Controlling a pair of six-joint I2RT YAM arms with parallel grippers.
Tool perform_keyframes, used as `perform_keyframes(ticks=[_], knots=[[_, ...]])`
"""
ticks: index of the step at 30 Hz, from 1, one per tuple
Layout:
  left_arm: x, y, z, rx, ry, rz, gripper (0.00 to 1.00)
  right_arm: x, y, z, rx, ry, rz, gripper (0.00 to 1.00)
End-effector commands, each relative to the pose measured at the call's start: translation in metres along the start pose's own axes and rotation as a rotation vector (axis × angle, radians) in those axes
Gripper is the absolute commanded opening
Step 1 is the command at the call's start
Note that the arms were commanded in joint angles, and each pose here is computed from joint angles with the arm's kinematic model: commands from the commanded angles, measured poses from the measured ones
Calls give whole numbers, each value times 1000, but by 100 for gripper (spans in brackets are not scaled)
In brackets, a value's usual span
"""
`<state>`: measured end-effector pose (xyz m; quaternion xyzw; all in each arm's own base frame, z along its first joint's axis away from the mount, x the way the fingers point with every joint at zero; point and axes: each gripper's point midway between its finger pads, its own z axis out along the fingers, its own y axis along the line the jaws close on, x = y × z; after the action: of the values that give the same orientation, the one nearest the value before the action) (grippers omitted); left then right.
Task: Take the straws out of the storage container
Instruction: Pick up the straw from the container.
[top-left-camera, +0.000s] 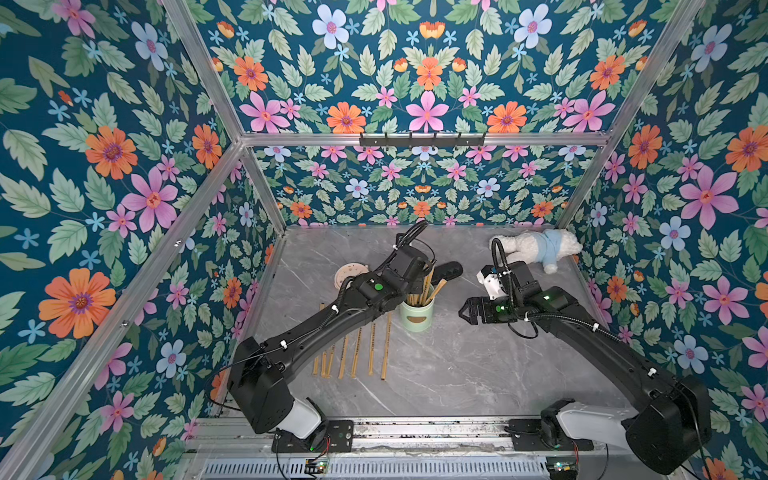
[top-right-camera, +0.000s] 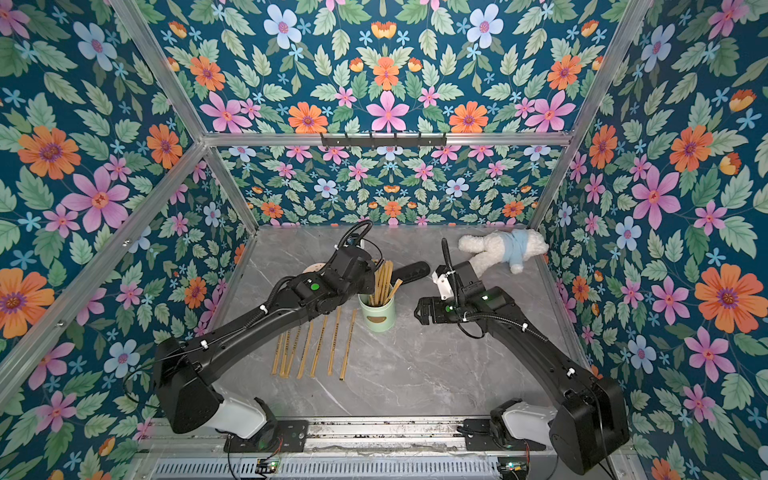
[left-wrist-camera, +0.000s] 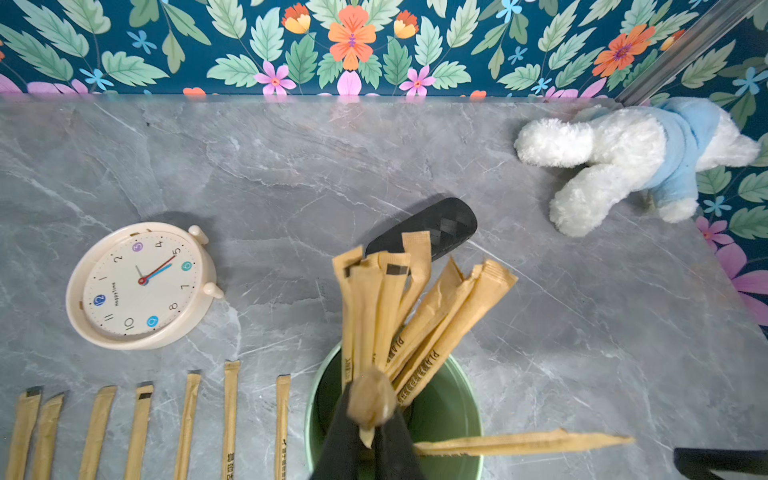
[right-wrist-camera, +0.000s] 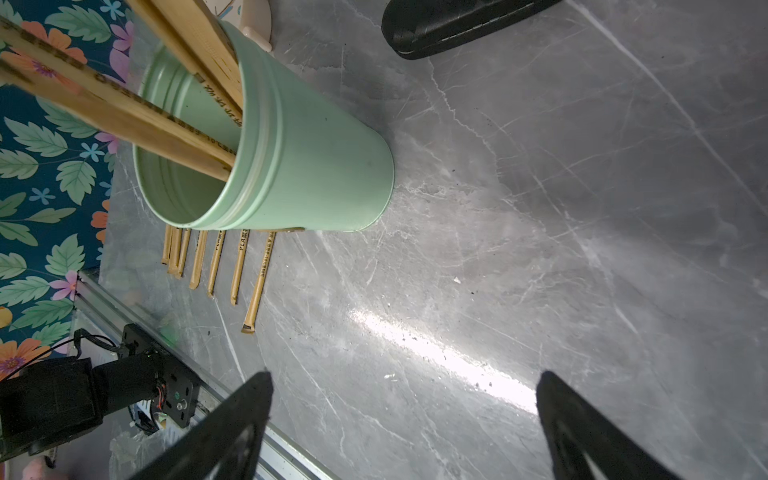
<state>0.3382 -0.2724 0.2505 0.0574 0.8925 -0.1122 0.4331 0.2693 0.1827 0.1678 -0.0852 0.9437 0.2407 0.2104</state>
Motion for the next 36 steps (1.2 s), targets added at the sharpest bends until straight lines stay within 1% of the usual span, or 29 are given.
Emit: perform_keyframes(ticks=[1, 7, 13, 17, 23, 30, 32, 34, 36], knots=[[-15, 3, -7, -23, -37, 19, 12, -3, 3, -1, -9, -3, -6, 99], [-26, -6, -13, 9, -46, 30, 12, -5, 4, 0, -8, -3, -8, 99], [-33, -4, -19, 2, -58, 33, 12, -6, 4, 0, -10, -6, -7, 99], [-49, -3, -35, 5, -94, 32, 11, -7, 5, -1, -13, -8, -7, 99], [-79, 3, -67, -14, -132, 65, 12, -9, 6, -3, -13, -12, -9, 99], [-111, 26, -116, -92, -151, 110, 12, -8, 6, -5, -14, -14, -13, 99], [-118, 37, -130, -118, -155, 110, 12, -8, 7, -6, -16, -15, -14, 99], [-122, 54, -141, -172, -142, 113, 12, -8, 7, -6, -16, -17, -15, 99], [-123, 73, -147, -218, -125, 101, 12, -8, 7, -6, -17, -16, -15, 99]])
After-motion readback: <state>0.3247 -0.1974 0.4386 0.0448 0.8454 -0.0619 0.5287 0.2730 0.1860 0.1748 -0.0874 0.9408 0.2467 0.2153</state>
